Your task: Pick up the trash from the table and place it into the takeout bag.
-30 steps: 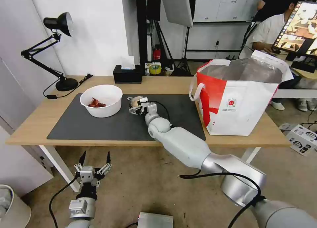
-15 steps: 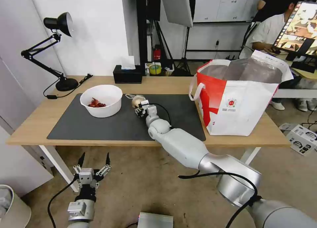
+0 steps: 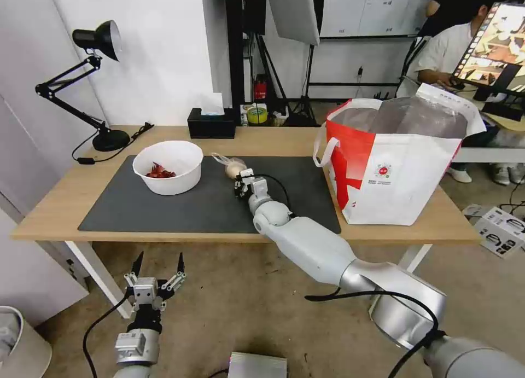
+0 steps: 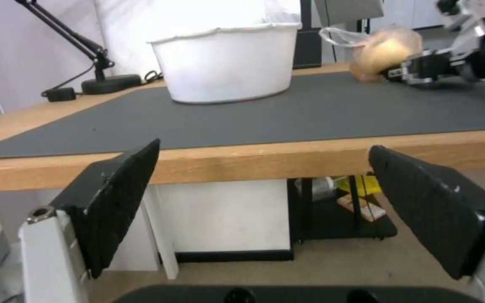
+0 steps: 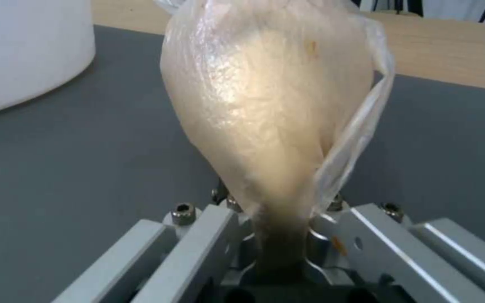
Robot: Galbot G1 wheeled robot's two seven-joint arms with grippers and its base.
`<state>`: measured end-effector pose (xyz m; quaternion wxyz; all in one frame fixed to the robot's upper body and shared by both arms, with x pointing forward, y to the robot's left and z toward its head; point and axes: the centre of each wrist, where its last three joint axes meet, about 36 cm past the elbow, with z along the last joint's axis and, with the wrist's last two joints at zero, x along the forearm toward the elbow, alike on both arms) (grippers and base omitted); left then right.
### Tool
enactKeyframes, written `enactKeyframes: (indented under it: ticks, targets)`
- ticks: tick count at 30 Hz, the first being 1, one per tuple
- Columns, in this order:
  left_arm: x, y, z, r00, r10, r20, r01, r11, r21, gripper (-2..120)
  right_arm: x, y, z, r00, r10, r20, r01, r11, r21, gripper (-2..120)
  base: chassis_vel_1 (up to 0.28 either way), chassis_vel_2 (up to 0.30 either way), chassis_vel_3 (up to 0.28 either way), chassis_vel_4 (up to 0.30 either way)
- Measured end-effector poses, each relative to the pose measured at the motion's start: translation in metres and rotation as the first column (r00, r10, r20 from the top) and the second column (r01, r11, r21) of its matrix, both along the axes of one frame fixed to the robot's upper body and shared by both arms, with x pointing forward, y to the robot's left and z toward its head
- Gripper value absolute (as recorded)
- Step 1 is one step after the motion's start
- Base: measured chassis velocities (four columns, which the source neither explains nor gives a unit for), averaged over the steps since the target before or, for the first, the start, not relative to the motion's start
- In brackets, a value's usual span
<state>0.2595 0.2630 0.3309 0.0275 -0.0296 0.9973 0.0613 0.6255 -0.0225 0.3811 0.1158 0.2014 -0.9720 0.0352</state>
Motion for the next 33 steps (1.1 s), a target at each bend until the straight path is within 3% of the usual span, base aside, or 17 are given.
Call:
enactKeyframes:
  ticks: [8,14,19,25,33]
  targets:
    - [0.002,0.004,0.001,1.000,-0.004,0.006,0.004,1.000,0.013,100,-0.028,-0.027,0.021,0.999,-0.026,0.029,0.025,0.999,0.019,7,0.000,0.000,0.000,0.000]
    - [0.003,0.006,-0.002,1.000,-0.009,0.004,0.008,1.000,0.022,100,-0.075,-0.048,0.069,0.997,-0.031,0.073,0.026,0.998,0.065,6,0.000,0.000,0.000,0.000]
    - [0.003,0.007,-0.004,1.000,-0.008,0.001,0.008,1.000,0.023,100,-0.103,-0.063,0.090,0.996,-0.036,0.079,0.029,0.996,0.090,6,0.000,0.000,0.000,0.000]
    - [0.004,0.006,-0.007,1.000,-0.010,-0.003,0.010,1.000,0.020,100,-0.161,-0.098,0.125,0.992,-0.051,0.114,0.033,0.987,0.159,6,0.000,0.000,0.000,0.000]
    - [0.004,0.002,-0.008,1.000,-0.019,-0.005,0.019,1.000,0.018,100,-0.187,-0.123,0.168,0.975,-0.099,0.200,0.051,0.971,0.232,6,0.000,0.000,0.000,0.000]
